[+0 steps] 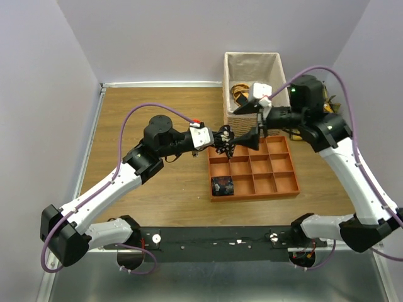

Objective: Roll the ties
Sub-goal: Place the tie in the storage box.

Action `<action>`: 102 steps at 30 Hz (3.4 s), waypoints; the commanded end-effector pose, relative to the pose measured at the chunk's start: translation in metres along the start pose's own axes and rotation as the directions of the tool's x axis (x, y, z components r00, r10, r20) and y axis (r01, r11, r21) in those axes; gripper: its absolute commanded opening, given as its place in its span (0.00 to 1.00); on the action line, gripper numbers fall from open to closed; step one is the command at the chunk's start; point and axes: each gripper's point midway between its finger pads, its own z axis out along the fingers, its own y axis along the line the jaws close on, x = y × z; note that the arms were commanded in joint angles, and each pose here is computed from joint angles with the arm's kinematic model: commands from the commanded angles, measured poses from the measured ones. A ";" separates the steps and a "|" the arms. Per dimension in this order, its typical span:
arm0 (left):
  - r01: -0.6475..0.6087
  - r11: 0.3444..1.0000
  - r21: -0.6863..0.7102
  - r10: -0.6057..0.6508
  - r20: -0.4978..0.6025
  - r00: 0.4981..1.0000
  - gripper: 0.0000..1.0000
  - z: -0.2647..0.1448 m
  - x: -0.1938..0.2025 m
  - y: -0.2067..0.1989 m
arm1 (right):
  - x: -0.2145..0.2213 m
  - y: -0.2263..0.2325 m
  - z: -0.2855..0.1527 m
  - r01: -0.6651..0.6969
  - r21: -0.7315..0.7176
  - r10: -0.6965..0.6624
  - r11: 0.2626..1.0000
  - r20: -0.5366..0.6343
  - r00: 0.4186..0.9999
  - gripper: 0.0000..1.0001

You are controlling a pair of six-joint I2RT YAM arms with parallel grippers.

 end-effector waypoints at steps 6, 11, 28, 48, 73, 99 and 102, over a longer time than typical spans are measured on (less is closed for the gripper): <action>-0.013 0.998 0.056 0.012 0.019 1.000 0.00 -0.001 -0.012 -0.007 | 0.042 0.020 0.032 -0.083 -0.054 0.076 0.995 -0.121 0.990 0.99; -0.008 0.998 0.061 0.007 0.021 1.000 0.00 0.000 -0.013 -0.008 | 0.052 0.016 0.039 -0.087 -0.051 0.078 0.995 -0.154 0.985 0.94; 0.043 0.991 0.124 -0.057 0.108 0.992 0.00 0.001 -0.027 -0.022 | 0.069 0.014 0.051 -0.054 -0.087 0.038 0.995 -0.181 0.983 0.43; 0.042 0.989 0.139 -0.061 0.133 0.989 0.00 0.001 -0.032 -0.023 | 0.086 0.019 0.047 -0.056 -0.087 0.035 0.995 -0.225 0.974 0.62; 0.077 0.995 0.067 -0.083 0.101 0.991 0.99 -0.005 -0.010 -0.015 | 0.128 0.016 0.060 -0.043 -0.048 0.031 0.998 -0.243 0.970 0.01; 0.107 0.993 -0.045 -0.105 0.051 0.993 0.99 -0.037 0.026 -0.003 | 0.256 -0.031 0.063 -0.321 0.427 0.388 0.846 -0.078 0.919 0.01; 0.100 0.994 -0.042 -0.097 0.064 0.993 0.99 -0.036 0.024 -0.002 | 0.269 -0.039 0.055 -0.379 0.515 0.490 0.769 -0.094 0.867 0.01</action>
